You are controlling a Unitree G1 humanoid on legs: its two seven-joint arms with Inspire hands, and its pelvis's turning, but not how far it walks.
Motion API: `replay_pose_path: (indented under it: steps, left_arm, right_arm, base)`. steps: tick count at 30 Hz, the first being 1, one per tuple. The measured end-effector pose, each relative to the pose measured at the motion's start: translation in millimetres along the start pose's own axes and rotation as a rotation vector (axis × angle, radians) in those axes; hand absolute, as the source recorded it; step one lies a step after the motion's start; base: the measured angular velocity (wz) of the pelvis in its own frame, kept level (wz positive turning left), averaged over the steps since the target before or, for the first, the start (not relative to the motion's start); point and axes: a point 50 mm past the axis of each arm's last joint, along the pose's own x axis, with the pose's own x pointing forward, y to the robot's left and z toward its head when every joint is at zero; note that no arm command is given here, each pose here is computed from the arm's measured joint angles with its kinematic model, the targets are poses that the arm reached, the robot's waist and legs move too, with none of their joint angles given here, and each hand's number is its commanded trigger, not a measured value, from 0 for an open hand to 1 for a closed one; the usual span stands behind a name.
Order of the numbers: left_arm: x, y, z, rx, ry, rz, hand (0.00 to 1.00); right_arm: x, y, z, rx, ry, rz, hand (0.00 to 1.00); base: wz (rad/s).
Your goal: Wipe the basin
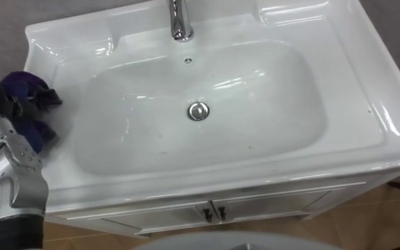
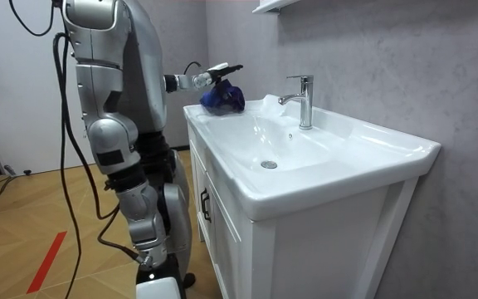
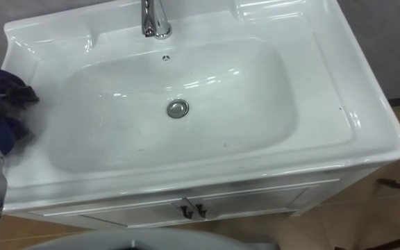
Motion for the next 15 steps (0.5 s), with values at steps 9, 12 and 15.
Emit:
replay_pose_path:
  steps: [9,12,15]
  left_arm:
    - [-3.3,-8.2,1,-0.353,0.100,-0.085,0.00]
    - [-6.3,-14.6,1,-0.513,0.147,-0.145,0.00]
    - [-8.7,-22.6,0,-0.699,0.194,-0.223,0.00]
  right_arm:
    - [0,4,5,0.054,-0.003,0.012,0.00]
    - [-1,7,5,0.099,0.004,0.022,0.00]
    - [-1,9,7,0.135,-0.001,0.039,0.00]
  base:
    - [0.02]
    - [0.00]
    - [-0.02]
